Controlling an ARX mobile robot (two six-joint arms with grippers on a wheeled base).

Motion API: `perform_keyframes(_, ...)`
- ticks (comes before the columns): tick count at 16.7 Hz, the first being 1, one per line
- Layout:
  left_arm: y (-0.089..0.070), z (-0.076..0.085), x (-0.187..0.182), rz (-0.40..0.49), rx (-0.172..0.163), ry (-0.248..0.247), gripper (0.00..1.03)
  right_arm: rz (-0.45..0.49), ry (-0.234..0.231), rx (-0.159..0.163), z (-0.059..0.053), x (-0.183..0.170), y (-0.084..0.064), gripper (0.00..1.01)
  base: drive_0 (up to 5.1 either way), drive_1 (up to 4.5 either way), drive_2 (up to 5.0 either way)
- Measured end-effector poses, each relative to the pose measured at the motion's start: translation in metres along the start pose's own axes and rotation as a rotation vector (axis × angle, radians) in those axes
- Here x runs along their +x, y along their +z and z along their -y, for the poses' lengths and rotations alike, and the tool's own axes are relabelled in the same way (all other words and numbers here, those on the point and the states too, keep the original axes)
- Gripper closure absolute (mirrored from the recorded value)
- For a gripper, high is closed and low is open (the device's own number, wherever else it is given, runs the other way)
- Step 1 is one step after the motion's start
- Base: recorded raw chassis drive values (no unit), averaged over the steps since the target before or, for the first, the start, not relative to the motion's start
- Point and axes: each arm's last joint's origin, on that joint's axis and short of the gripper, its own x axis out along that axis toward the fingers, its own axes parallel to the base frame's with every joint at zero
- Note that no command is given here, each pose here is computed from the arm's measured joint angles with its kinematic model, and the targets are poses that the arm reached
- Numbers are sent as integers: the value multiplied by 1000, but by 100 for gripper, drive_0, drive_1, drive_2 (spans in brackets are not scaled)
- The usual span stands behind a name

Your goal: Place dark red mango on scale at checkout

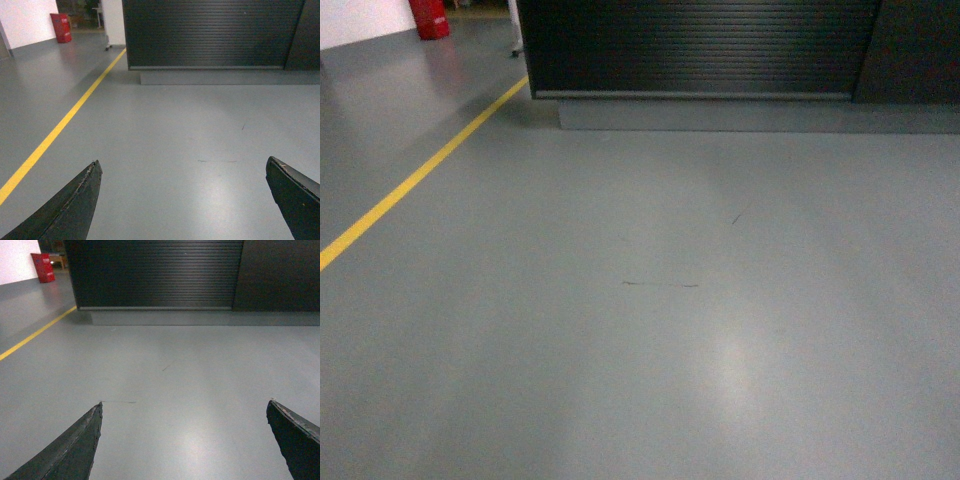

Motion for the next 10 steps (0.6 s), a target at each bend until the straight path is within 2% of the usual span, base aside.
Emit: perform_keyframes(10, 0, 0, 0, 0, 0, 0, 5, 0, 0, 0, 0, 0, 0, 3, 0, 0, 0)
